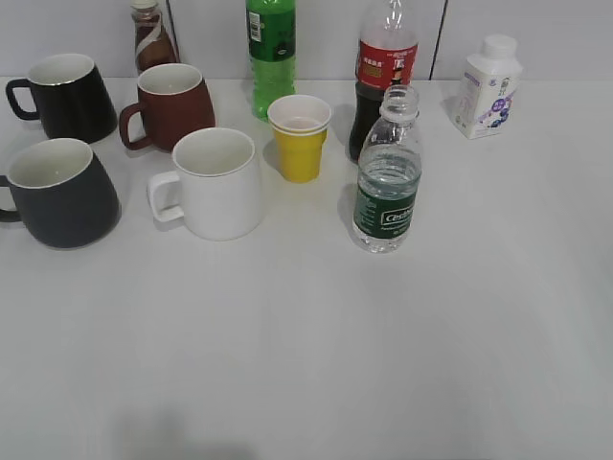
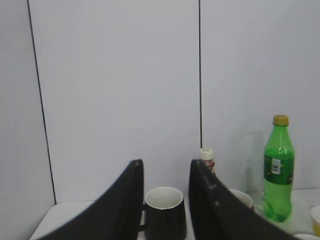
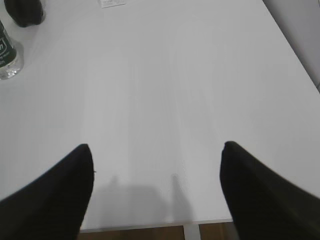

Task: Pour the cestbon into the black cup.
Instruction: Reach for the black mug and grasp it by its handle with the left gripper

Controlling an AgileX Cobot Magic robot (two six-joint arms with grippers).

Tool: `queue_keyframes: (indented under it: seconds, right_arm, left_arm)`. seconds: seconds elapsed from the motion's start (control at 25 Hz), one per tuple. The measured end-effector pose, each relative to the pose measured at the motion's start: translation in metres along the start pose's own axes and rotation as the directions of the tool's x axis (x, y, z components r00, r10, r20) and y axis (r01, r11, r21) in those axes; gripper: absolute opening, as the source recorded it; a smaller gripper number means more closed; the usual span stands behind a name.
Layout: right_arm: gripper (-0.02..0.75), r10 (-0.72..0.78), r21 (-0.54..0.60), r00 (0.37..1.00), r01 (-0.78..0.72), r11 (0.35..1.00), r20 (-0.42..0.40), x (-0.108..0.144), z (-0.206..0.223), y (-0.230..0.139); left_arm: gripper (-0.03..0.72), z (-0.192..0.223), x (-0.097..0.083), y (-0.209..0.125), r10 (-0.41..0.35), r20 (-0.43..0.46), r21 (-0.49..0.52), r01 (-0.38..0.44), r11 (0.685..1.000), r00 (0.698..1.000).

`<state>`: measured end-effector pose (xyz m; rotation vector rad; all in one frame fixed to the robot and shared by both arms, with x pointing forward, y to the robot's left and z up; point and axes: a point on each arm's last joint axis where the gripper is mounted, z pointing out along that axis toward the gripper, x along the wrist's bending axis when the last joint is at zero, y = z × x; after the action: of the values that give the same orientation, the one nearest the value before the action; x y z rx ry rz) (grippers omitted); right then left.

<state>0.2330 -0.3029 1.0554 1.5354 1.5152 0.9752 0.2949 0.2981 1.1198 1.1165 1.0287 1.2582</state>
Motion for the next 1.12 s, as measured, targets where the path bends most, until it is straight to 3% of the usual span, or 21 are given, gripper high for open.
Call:
queue_keyframes:
  seconds: [0.2, 0.48, 0.68, 0.92, 1.12]
  right_arm:
    - [0.591, 0.0, 0.0, 1.0, 0.0, 1.0, 0.0, 0.0, 0.0, 0.0]
    - [0.591, 0.0, 0.0, 1.0, 0.0, 1.0, -0.001, 0.0, 0.0, 0.0]
    - [0.591, 0.003, 0.0, 1.0, -0.003, 1.0, -0.005, 0.0, 0.0, 0.0]
    - [0.591, 0.004, 0.0, 1.0, -0.004, 1.0, -0.007, 0.001, 0.0, 0.0]
    - [0.591, 0.004, 0.0, 1.0, -0.004, 1.0, -0.008, 0.001, 0.0, 0.0]
  left_arm:
    - [0.241, 0.047, -0.001, -0.042, 0.027, 0.007, 0.028, -0.027, 0.999, 1.0]
    - [0.243, 0.085, -0.001, -0.105, -0.018, -0.01, 0.168, 0.019, 0.986, 1.0]
    - [0.246, 0.087, 0.003, -0.155, -0.014, -0.045, 0.352, 0.029, 0.936, 0.999]
    - [0.246, 0.093, 0.011, -0.185, -0.013, -0.105, 0.42, 0.056, 0.906, 0.994]
    - [0.246, 0.106, 0.006, -0.207, 0.018, -0.017, 0.463, -0.008, 0.886, 1.0]
